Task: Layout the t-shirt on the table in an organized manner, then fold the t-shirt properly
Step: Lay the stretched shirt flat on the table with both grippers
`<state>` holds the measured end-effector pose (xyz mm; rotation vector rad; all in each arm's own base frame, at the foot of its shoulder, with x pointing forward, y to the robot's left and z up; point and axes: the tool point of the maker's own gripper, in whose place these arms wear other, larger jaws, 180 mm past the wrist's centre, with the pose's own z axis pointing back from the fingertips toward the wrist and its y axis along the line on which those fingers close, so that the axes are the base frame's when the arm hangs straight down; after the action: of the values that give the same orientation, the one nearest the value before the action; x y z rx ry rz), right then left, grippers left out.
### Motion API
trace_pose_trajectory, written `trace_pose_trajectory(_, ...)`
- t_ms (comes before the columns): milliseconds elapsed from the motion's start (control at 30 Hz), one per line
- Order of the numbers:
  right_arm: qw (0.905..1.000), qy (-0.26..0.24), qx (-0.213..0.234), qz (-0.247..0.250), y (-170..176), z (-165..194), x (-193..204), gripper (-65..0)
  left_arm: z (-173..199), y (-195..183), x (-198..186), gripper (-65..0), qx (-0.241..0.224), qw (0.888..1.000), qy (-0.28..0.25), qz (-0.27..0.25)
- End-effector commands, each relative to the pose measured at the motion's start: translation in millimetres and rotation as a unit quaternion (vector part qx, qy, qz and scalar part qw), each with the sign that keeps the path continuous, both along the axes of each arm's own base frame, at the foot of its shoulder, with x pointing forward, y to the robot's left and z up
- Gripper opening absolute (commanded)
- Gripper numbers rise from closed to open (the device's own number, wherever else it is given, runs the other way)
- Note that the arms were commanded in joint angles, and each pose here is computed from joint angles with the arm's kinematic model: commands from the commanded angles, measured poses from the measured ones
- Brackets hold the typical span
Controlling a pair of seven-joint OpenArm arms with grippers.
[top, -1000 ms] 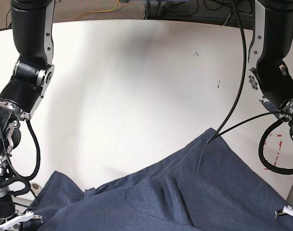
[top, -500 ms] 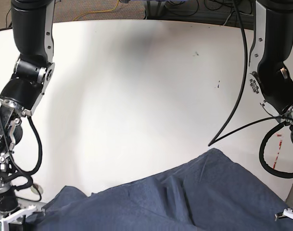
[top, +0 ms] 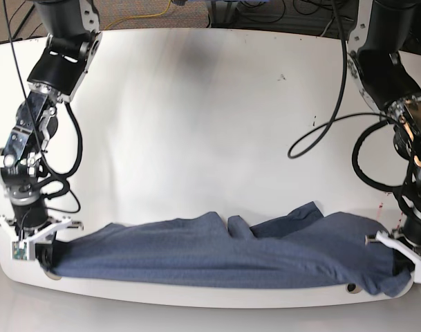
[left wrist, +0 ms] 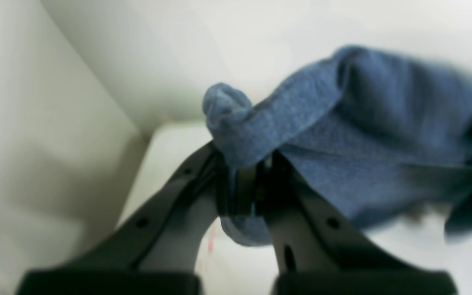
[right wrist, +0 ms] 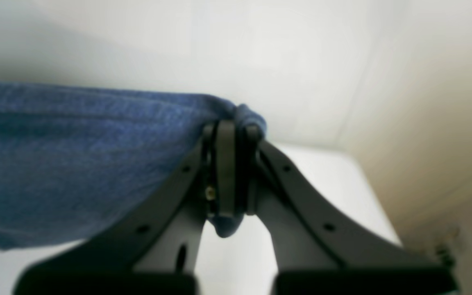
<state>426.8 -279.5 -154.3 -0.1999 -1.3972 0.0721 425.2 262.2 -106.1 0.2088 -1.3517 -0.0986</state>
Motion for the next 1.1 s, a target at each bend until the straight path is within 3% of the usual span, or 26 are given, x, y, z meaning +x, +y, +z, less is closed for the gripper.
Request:
trace_pose_trajectory(0,0.9999,-0.013,-0.01,0.001,-0.4,2.2,-10.5,-65.0,-6.4,2.7,-11.7,-65.0,0.013,1.0,-0.003,0.005)
trace_pose_trajectory(233,0.9981,0.057,-0.012,0.019,12.3,-57.9,-49.9,-65.0,-75.4,11.3,-53.9,-65.0,0.026,0.996,0.082,0.013)
trace_pose_trajectory(500,0.9903,0.137,0.012,0.021,22.5,-122.8,-97.3,-65.0,-150.5,28.5,-113.5,-65.0,0.057,0.978,0.199,0.001)
trace_pose_trajectory(767,0.9794,0.198,0.035,0.015,27.1,-167.0,-139.4,-65.0,-192.8,47.4,-168.2,-65.0,0.071,0.958,0.279,0.009)
trace_pose_trajectory(1067,0.9675,0.247,0.056,0.009,35.0,-199.0,-176.1,-65.0,-212.2,56.7,-202.9,-65.0,0.09,0.94,0.329,-0.005)
